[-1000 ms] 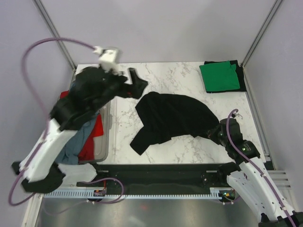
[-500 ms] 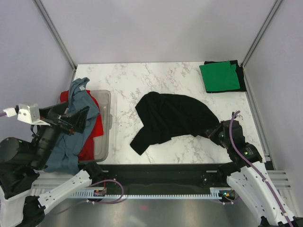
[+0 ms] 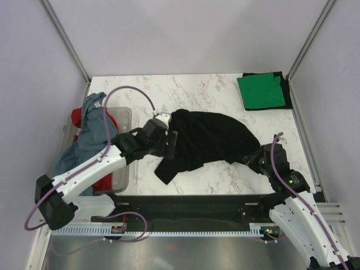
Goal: Fold and stack the t-shirts
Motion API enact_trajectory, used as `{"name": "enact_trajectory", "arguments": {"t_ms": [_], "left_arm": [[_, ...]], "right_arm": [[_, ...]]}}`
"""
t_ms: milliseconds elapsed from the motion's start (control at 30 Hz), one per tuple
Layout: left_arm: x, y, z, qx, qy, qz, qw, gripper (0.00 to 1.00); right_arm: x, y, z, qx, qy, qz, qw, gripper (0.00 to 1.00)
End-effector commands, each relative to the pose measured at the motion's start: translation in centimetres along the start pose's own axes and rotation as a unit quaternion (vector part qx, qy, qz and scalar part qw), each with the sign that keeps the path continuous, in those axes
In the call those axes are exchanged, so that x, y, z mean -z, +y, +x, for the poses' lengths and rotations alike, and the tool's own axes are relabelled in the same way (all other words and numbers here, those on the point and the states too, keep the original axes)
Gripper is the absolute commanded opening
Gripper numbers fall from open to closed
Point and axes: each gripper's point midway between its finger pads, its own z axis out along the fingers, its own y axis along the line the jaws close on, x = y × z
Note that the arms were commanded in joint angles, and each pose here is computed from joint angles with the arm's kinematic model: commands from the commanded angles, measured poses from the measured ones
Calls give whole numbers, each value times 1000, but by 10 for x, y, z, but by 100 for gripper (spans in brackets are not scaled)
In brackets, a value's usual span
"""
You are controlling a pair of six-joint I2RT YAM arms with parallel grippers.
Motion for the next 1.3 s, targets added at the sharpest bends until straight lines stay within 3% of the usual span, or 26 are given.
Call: {"name": "enact_trajectory", "arguments": {"t_ms": [0,167,300,367,467,567,700,733,800,833,900,1000,1033,1200,1267], "left_arm": [[-32,-40,28,66,46,76,994,88],[-73,-71,62,65,108,121,985,86],[-75,-77,60,71,93,132,984,87],[-77,-65,58,60,90,98,989,87],[-70,-35,29,21,51,28,998,87],[-46,-43,-21,-51,-16,79,995,93],[-1,-90,-61,-182,-91,241,949,99],[26,-121,-58,-198,-89,341,915,100],[46,-145,-52,-221,-80,423,875,100],[71,-165,-43,-226,-64,500,834,100],[80,-179,-31,-223,-34,554,802,100],[87,-188,-25,-201,-14,580,789,100],[95,-193,-29,-201,-22,599,775,100],[99,-203,-26,-163,8,625,763,100],[102,-212,-25,-140,22,651,746,100]], "right_arm": [[-2,-2,1,-5,-4,-2,1000,0],[-7,-7,3,4,1,10,1000,0],[-12,-8,3,5,0,14,1000,0],[-16,-10,7,5,7,16,1000,0],[-20,-7,8,6,13,14,1000,0],[-17,-3,4,13,9,11,1000,0],[-14,-1,0,14,1,4,1000,0],[-14,-1,1,14,2,2,1000,0],[-15,-2,3,13,2,1,1000,0],[-16,-3,4,13,4,2,1000,0],[-16,-2,5,13,5,0,1000,0],[-16,-2,2,15,1,2,1000,0],[-16,-2,2,16,1,3,1000,0],[-18,-4,3,15,0,7,1000,0],[-20,-5,3,15,-1,7,1000,0]]}}
